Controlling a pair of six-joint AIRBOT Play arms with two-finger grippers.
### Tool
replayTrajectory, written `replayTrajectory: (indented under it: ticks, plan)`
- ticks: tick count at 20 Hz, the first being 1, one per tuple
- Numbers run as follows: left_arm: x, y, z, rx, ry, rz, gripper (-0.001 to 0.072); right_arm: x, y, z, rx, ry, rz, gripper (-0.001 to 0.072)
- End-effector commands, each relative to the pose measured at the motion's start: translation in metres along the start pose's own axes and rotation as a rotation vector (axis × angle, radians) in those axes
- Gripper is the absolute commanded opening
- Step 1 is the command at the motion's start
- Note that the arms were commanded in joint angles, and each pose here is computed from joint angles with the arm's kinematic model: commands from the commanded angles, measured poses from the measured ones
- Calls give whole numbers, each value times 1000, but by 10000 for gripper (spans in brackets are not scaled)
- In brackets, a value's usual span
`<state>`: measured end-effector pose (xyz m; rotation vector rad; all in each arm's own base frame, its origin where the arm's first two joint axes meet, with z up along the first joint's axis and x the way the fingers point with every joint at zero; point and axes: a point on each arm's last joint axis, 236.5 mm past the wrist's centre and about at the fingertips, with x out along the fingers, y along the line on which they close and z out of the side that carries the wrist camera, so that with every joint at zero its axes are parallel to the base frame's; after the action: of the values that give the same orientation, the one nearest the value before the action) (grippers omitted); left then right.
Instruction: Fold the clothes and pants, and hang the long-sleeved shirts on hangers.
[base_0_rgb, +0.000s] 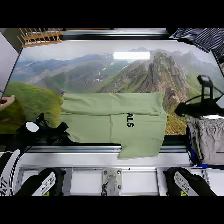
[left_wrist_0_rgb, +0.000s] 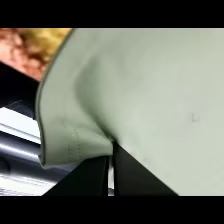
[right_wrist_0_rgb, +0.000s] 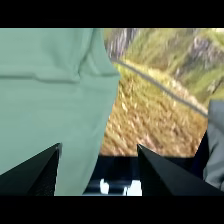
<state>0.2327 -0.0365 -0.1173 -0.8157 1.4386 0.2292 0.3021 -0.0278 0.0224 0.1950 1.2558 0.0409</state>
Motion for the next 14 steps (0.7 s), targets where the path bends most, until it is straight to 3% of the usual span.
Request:
replayTrajectory:
  ticks: [1, 7, 14]
  plan:
    - [-7, -17, -2, 82, -24, -24, 6, 37, 3, -91, 108, 281, 80, 514]
    - [-19, -34, -5, 152, -72, -59, 7, 82, 48, -180, 283, 470, 256, 513]
    - [-6, -24, -13, 130, -3, -25, 7, 98, 64, -189, 205, 510, 234, 494]
